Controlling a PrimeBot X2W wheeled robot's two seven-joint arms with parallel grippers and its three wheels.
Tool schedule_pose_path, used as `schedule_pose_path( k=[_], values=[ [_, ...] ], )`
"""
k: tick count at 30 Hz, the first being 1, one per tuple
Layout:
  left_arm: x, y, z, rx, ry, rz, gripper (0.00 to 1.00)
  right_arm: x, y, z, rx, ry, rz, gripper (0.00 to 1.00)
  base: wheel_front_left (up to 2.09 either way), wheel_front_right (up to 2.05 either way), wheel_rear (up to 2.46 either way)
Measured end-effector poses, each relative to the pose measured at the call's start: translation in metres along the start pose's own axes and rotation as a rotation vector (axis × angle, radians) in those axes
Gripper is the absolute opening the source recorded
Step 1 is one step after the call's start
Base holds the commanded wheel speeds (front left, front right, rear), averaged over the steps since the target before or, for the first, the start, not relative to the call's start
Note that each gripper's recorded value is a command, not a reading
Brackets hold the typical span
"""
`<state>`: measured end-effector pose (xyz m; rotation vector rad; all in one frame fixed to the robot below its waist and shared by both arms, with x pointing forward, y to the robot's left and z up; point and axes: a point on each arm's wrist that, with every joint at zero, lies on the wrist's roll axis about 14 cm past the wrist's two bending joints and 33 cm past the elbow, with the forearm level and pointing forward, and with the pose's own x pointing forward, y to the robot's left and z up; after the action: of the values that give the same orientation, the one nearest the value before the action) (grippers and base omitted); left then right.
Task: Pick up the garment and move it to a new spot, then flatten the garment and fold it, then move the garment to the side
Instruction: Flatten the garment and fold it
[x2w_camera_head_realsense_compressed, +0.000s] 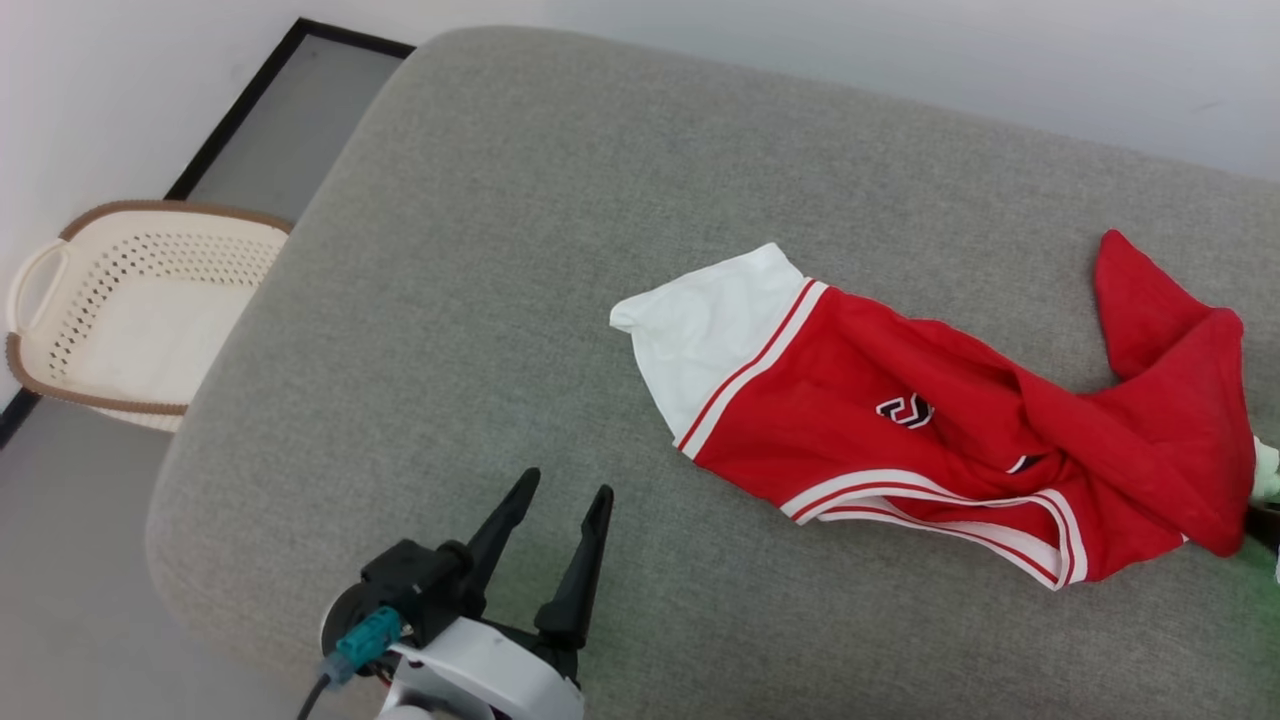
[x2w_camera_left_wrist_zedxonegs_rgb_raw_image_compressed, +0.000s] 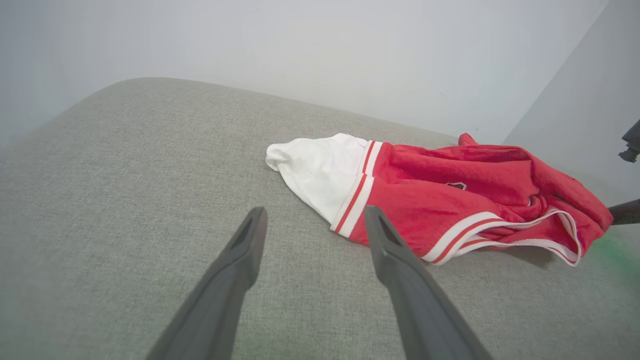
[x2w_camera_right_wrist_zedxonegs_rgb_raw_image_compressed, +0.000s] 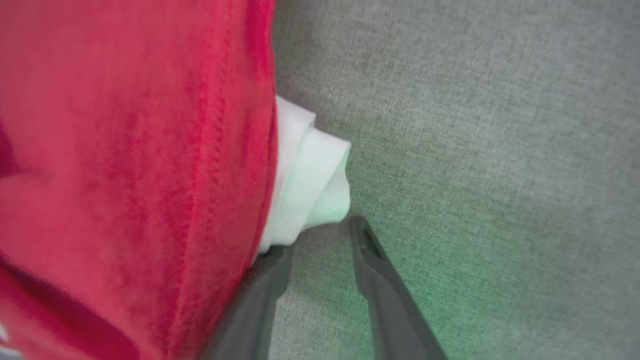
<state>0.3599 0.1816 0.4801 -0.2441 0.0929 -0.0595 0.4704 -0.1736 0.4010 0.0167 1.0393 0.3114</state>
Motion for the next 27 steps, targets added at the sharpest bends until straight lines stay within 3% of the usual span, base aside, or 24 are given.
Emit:
schedule_pose_path(
  k=[1, 2, 3, 14, 27],
  values=[
    [0.0, 0.0, 0.0, -0.002, 0.0, 0.003, 1.0, 0.001, 0.0, 0.0, 0.003, 0.0, 0.001, 0.36, 0.0, 0.0, 0.0],
    [0.0, 0.0, 0.0, 0.0, -0.002, 0.0, 1.0, 0.003, 0.001, 0.0, 0.004, 0.003, 0.003, 0.1, 0.0, 0.0, 0.0],
    [0.0, 0.001, 0.0, -0.001, -0.003, 0.003, 1.0, 0.004, 0.002, -0.001, 0.003, 0.005, 0.006, 0.0, 0.0, 0.0, 0.0],
    [0.003, 0.002, -0.002, -0.02, -0.007, 0.005, 1.0, 0.0, -0.003, 0.009, 0.031, -0.078, 0.007, 0.0, 0.0, 0.0, 0.0],
    [0.006, -0.009, 0.002, -0.035, -0.025, -0.029, 1.0, -0.049, -0.03, 0.055, 0.074, -0.298, -0.033, 0.0, 0.0, 0.0, 0.0]
  ],
)
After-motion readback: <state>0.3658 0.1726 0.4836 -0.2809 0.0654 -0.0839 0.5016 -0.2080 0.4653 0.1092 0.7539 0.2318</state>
